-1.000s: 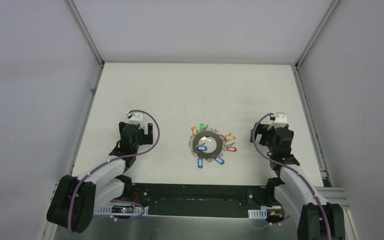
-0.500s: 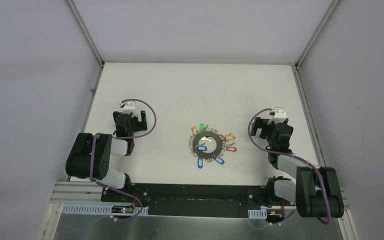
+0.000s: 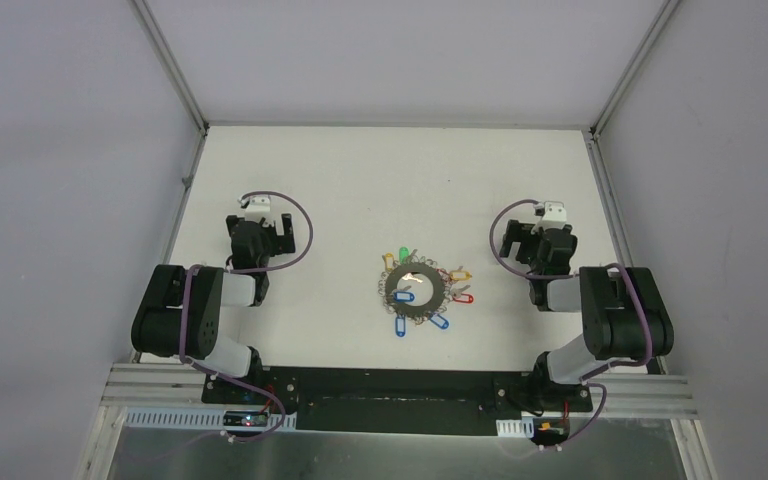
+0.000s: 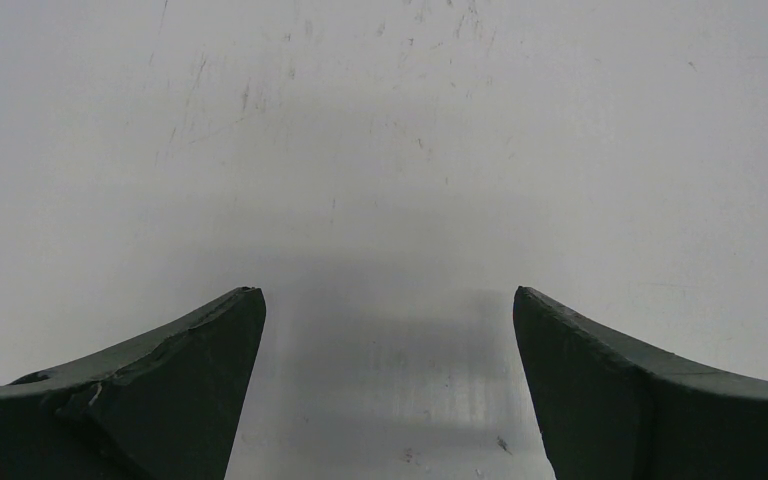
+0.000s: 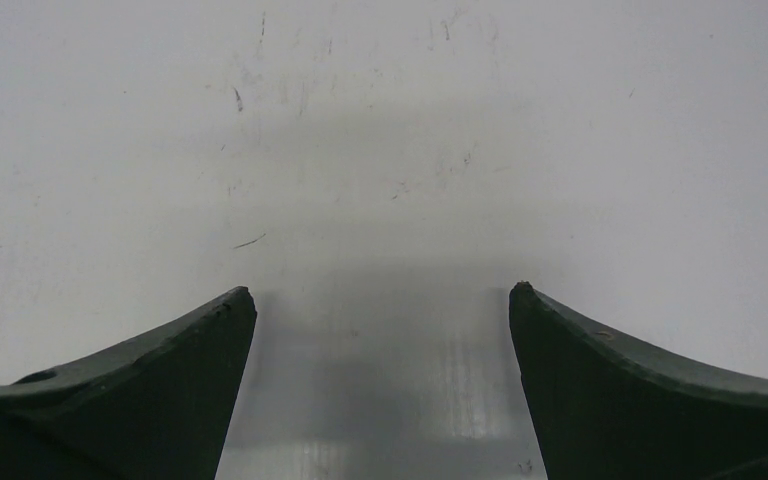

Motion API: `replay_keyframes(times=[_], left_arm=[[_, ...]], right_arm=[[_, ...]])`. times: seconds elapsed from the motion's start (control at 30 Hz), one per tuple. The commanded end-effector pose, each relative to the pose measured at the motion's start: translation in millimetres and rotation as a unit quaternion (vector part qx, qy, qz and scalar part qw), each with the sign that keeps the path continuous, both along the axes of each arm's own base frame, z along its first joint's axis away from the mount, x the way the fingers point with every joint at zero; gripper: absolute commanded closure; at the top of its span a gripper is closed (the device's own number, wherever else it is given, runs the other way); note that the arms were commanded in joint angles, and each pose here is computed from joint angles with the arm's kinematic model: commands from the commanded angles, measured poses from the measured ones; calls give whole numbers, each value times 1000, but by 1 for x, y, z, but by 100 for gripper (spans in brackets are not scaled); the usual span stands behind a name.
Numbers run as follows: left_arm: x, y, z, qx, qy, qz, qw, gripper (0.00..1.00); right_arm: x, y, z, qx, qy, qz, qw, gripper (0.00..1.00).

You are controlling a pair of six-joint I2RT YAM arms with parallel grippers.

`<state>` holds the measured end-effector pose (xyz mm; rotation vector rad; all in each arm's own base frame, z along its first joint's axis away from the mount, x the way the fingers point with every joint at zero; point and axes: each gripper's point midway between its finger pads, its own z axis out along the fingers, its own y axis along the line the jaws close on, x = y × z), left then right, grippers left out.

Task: Put the keys on the keyring

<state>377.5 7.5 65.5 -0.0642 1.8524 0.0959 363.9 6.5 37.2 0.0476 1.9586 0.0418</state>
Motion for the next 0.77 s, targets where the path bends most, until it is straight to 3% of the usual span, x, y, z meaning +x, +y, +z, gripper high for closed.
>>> replay_keyframes(times=[0.0, 0.57, 0.73], left_arm=[[11, -2, 17, -9, -31, -1, 999, 1], [11, -2, 17, -10, -31, -1, 999, 1], [11, -2, 17, -9, -31, -1, 999, 1]], right_arm=[[24, -10, 26, 3, -50, -29, 998, 0], [24, -9, 24, 2, -43, -27, 999, 0], [25, 4, 24, 7, -38, 15, 999, 0]])
